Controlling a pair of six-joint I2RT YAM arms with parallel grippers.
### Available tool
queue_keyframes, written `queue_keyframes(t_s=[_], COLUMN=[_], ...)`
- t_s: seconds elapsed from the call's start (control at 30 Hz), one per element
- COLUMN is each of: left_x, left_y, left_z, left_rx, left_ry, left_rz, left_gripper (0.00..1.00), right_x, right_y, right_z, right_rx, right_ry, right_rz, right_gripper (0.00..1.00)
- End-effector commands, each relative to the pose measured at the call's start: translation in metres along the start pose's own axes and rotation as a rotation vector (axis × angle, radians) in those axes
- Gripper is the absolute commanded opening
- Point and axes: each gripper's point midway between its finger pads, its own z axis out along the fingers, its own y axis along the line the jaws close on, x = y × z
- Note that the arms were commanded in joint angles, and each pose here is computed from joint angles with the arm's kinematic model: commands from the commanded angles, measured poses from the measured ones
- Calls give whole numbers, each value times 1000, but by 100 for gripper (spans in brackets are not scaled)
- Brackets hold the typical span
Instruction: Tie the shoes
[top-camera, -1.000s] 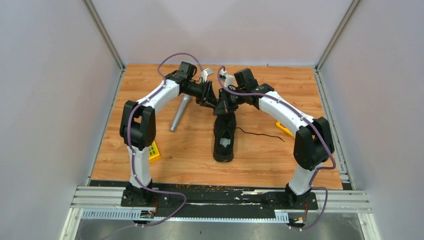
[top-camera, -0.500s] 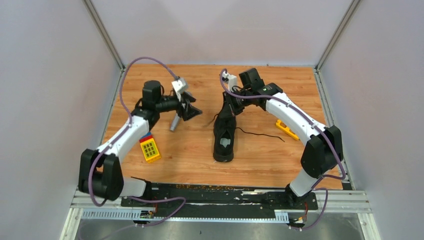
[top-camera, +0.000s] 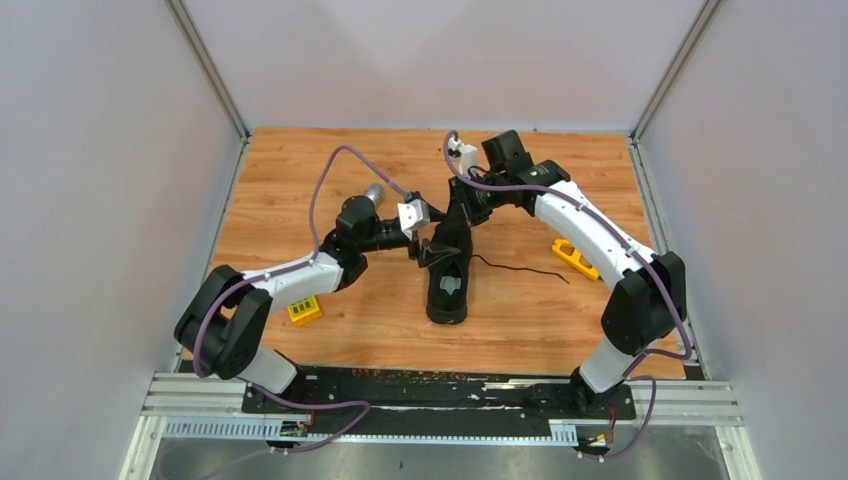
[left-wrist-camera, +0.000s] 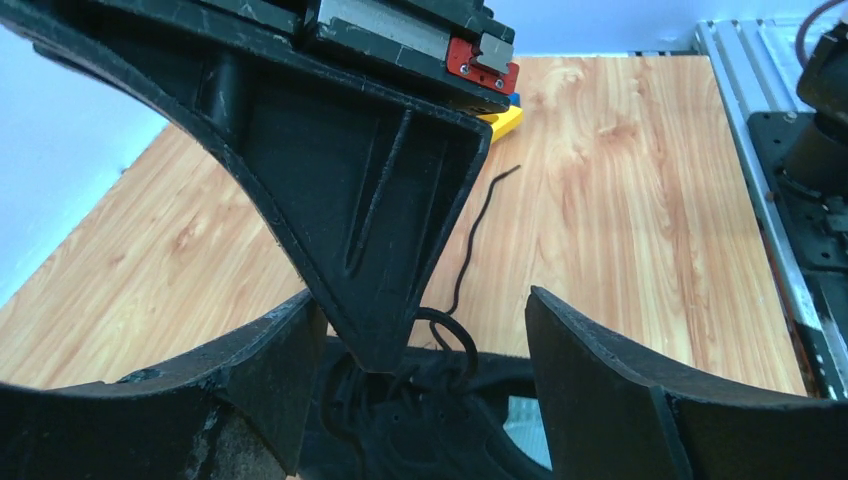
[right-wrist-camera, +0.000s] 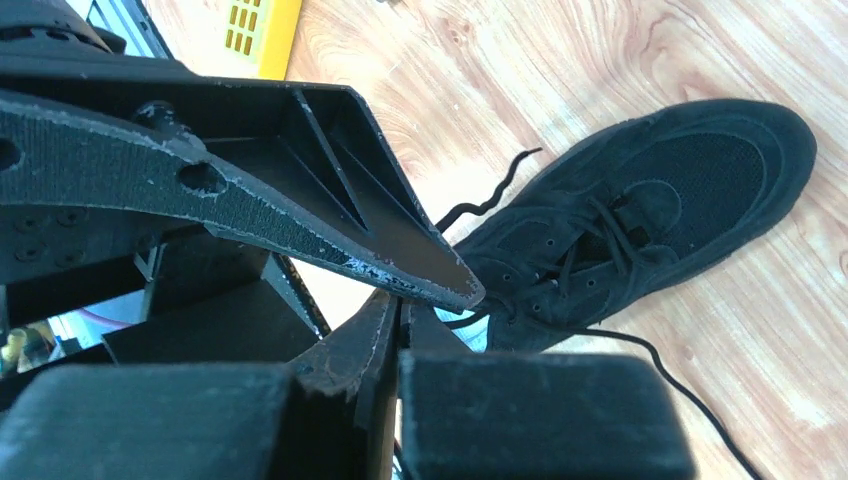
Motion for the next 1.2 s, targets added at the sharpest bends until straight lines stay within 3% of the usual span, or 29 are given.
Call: queue_keyframes(t_s=[0.0,0.3,0.87,1.03,1.17], left_x=[-18,4,41,51,53], left_y=[10,1,-5,-3,-3], left_z=[12,21,20,21,21], left_rx=[-39,-29,-51,-65,-56], left_ry=[-95,-85,14,37,46], left_rz=[45,-214,-311,-304,-294], left_gripper=[78,64,27,31,26], right_x=[-24,-40,-36,-33,-32], right_y=[-2,-12,-16,-17,-18], right_z=[-16,-24,-22,-22,-22], right_rx=[18,55,63,68,72], right_ry=[-77,-130,-122,-119,-117], right_rz=[41,120,151,168,166], right_gripper=[0,0,0,0,0])
